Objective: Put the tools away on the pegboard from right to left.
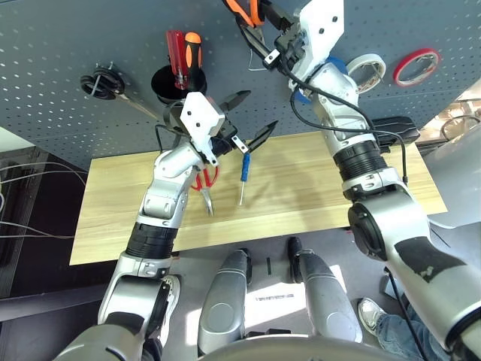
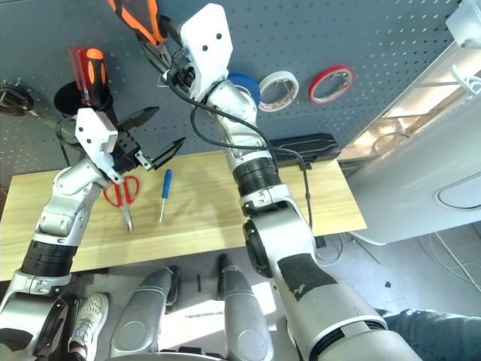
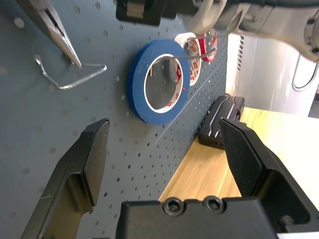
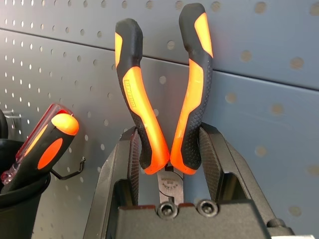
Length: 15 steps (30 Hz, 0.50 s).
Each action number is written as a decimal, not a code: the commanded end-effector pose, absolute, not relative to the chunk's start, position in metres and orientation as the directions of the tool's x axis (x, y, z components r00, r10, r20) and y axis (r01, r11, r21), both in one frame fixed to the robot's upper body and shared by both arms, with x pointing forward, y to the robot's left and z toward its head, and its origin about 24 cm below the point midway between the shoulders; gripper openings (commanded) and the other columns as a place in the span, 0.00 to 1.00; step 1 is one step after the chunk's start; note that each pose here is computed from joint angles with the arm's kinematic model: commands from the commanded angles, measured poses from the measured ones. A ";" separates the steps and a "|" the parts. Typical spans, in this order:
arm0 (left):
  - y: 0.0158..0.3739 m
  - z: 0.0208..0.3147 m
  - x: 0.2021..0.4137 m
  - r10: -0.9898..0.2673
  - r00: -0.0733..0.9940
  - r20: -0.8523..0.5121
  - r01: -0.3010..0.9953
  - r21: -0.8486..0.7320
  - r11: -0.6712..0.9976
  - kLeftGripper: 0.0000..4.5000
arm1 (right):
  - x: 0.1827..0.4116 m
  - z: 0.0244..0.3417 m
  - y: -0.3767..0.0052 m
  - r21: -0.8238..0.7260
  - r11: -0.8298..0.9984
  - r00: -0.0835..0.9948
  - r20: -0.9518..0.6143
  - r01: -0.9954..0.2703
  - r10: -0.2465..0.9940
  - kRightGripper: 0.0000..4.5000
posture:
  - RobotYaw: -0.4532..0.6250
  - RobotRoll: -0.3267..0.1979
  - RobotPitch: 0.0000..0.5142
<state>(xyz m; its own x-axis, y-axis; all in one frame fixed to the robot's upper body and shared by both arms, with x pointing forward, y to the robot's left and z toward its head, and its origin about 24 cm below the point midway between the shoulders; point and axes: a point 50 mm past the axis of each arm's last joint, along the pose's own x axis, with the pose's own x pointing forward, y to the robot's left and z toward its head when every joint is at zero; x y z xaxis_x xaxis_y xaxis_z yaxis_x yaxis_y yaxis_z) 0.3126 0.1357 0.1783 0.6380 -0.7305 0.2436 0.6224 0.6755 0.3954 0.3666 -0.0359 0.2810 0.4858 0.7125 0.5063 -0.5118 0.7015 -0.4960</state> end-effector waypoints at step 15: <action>0.140 0.174 0.310 -0.752 0.634 0.178 0.649 0.407 0.643 1.00 | 0.351 0.290 -0.027 -0.537 0.695 0.463 0.518 -0.478 0.719 0.42 | 0.59 0.62 0.67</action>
<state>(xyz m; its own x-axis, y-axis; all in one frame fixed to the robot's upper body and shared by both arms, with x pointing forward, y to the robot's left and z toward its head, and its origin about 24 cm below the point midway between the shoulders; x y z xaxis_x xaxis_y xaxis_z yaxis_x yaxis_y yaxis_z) 0.3129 0.1409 0.1772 0.6418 -0.7421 0.1934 0.6344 0.6555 0.4098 0.3559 -0.0296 0.2865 0.4818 0.7156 0.5058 -0.4861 0.6985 -0.5251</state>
